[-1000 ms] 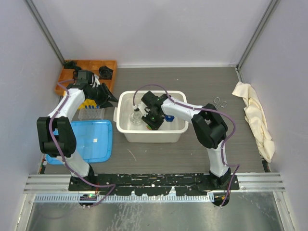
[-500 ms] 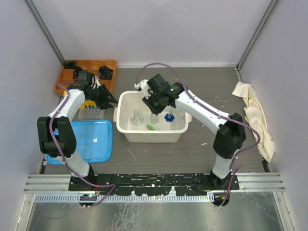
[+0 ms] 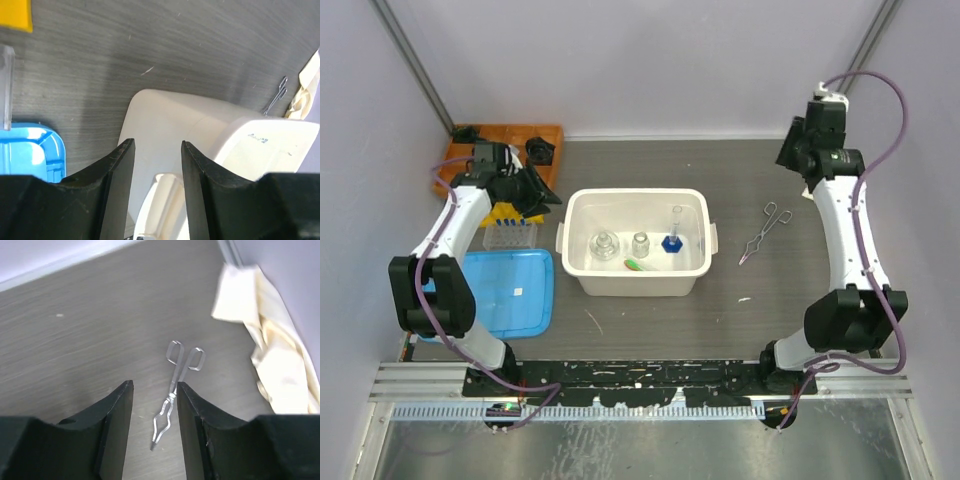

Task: Organize the chemistry lab equipment
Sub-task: Place the chemistry item in the storage box, then pick up the chemistry item at the center of the board, then place the chemistry item in the storage box.

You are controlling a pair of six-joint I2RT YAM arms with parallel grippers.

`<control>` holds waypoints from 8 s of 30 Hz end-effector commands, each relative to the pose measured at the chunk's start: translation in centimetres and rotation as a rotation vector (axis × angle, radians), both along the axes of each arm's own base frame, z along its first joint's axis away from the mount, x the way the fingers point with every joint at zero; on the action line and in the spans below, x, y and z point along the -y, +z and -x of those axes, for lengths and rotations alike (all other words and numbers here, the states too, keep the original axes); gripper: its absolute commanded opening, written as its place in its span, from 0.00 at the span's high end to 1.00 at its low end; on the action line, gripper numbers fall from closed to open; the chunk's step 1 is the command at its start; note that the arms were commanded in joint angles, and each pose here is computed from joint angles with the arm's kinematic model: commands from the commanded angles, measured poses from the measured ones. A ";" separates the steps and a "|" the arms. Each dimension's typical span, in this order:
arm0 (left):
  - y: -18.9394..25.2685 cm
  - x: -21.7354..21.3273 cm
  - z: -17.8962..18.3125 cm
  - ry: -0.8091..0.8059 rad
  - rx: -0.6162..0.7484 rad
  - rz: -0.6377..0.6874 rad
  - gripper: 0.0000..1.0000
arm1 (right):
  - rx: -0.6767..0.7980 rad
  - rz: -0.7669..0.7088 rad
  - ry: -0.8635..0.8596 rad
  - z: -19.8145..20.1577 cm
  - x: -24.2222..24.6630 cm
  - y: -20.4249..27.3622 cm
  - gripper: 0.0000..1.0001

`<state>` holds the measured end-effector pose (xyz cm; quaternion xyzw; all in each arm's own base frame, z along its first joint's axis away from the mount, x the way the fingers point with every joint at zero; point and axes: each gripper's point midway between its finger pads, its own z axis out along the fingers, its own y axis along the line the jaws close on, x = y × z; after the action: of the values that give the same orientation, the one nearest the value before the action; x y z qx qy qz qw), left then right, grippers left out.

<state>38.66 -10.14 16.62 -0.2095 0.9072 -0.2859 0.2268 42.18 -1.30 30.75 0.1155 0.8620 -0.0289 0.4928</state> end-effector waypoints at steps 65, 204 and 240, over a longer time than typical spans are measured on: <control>3.8 -0.7 -1.5 -0.003 0.125 -0.043 0.56 | -0.227 -0.179 -0.090 -1.4 2.0 -14.0 0.99; 2.3 -0.5 -0.1 -0.020 0.086 -0.040 0.56 | -0.579 0.547 1.416 16.4 -33.6 -22.0 0.96; 2.3 -0.5 0.5 -0.019 0.082 -0.040 0.56 | -0.597 0.551 1.386 16.6 -33.0 -22.4 0.66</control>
<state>38.18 -9.46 16.65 -0.2035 0.9135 -0.2647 0.2325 25.24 31.21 7.13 -0.5897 0.7949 0.0428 0.1364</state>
